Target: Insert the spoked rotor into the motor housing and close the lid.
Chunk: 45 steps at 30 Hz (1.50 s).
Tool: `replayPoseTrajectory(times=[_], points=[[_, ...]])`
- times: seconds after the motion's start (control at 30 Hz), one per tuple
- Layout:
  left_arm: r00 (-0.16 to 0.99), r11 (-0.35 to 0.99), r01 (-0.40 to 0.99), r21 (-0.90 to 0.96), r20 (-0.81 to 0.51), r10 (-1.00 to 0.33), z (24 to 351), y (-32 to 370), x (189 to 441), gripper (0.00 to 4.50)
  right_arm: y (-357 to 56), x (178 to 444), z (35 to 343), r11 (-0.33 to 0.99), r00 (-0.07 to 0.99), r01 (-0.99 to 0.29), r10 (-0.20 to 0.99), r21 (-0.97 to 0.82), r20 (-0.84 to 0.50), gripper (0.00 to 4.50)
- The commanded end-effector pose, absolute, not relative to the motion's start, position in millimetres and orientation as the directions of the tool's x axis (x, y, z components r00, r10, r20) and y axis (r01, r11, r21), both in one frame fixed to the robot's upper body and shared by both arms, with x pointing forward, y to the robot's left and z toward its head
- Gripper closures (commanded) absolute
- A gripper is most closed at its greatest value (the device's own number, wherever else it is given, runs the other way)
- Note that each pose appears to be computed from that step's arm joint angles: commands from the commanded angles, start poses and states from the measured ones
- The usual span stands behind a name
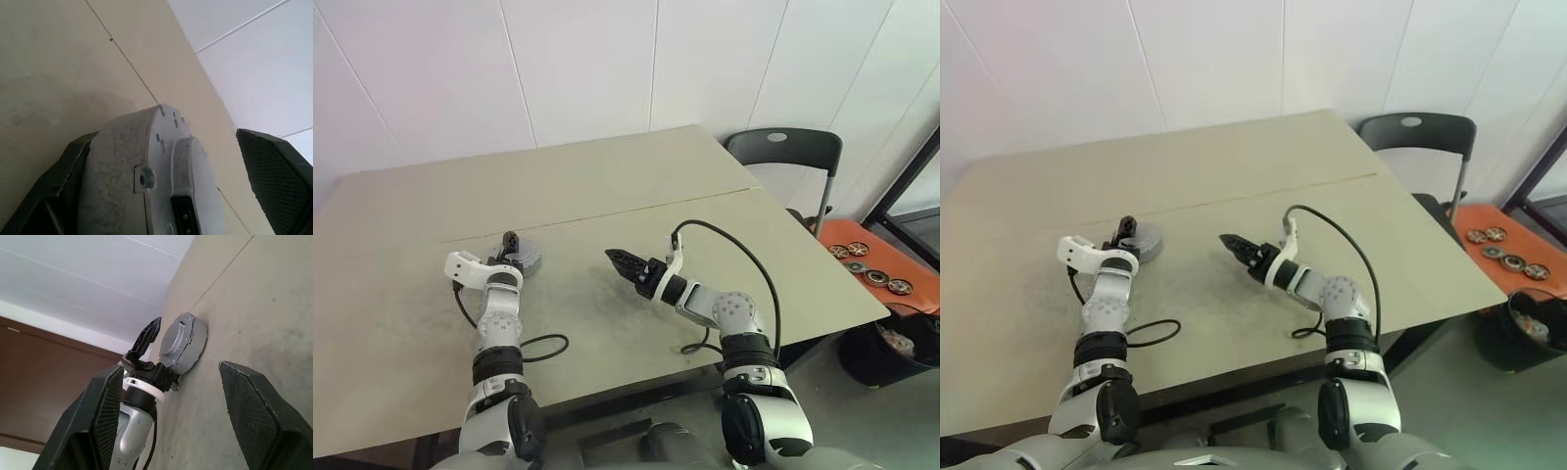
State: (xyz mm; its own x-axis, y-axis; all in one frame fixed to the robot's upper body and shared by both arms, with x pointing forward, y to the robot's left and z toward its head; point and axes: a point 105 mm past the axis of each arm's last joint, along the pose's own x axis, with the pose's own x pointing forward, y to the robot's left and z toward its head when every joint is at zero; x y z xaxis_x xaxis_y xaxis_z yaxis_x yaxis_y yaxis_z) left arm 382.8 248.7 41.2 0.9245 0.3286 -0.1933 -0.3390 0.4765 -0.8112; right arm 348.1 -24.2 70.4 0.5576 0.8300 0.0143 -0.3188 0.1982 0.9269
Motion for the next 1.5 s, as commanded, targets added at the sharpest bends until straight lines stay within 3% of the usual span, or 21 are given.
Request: replayPoseTrajectory(times=[0.03, 0.3, 0.43, 0.53, 0.63, 0.73, 0.87, 0.93, 1.03, 1.3, 1.43, 1.5], points=[[0.812, 0.489, -0.54, -0.685, -0.272, 0.517, 26, 290, 359, 0.04, -20, 351, 81, 0.177, 0.547, -0.356, 0.836, 0.918, 0.051, 1.27], [0.724, 0.52, -0.665, -0.537, -0.293, 0.624, 23, 309, 344, 0.04, -20, 350, 81, 0.176, 0.544, -0.362, 0.837, 0.915, 0.054, 1.27], [0.748, 0.589, -0.637, -0.497, -0.212, 0.629, 39, 311, 344, 0.04, -22, 352, 84, 0.206, 0.547, -0.401, 0.836, 0.893, 0.053, 1.27], [0.844, 0.716, -0.484, -0.503, -0.052, 0.534, 68, 300, 354, 0.04, -26, 357, 94, 0.309, 0.574, -0.521, 0.816, 0.796, 0.059, 1.27], [0.928, 0.835, -0.261, -0.485, 0.112, 0.356, 98, 280, 361, 0.04, -30, 363, 108, 0.423, 0.596, -0.641, 0.8, 0.641, 0.068, 1.27], [0.961, 0.937, -0.009, -0.35, 0.256, 0.105, 126, 252, 358, 0.04, -32, 367, 124, 0.516, 0.603, -0.736, 0.794, 0.438, 0.075, 1.27], [0.947, 0.962, 0.223, -0.155, 0.27, -0.176, 131, 223, 346, 0.04, -40, 372, 135, 0.591, 0.617, -0.777, 0.784, 0.216, 0.074, 1.27], [0.926, 0.946, 0.312, -0.091, 0.25, -0.282, 128, 213, 336, 0.0, -46, 371, 136, 0.594, 0.602, -0.797, 0.796, 0.109, 0.066, 0.91], [0.903, 0.917, 0.39, -0.077, 0.227, -0.365, 120, 208, 318, 0.0, -53, 361, 132, 0.555, 0.554, -0.831, 0.831, -0.028, 0.041, 0.04], [0.857, 0.859, 0.512, 0.001, 0.063, -0.511, 89, 197, 263, 0.0, -76, 347, 102, 0.529, 0.532, -0.846, 0.846, -0.067, -0.032, 0.04], [0.863, 0.863, 0.492, 0.113, 0.068, -0.501, 88, 191, 258, 0.0, -74, 346, 102, 0.506, 0.51, -0.856, 0.86, -0.109, -0.016, 0.04], [0.854, 0.86, 0.505, 0.072, 0.104, -0.51, 94, 187, 259, 0.0, -69, 345, 103, 0.473, 0.475, -0.877, 0.88, -0.085, -0.017, 0.04]])
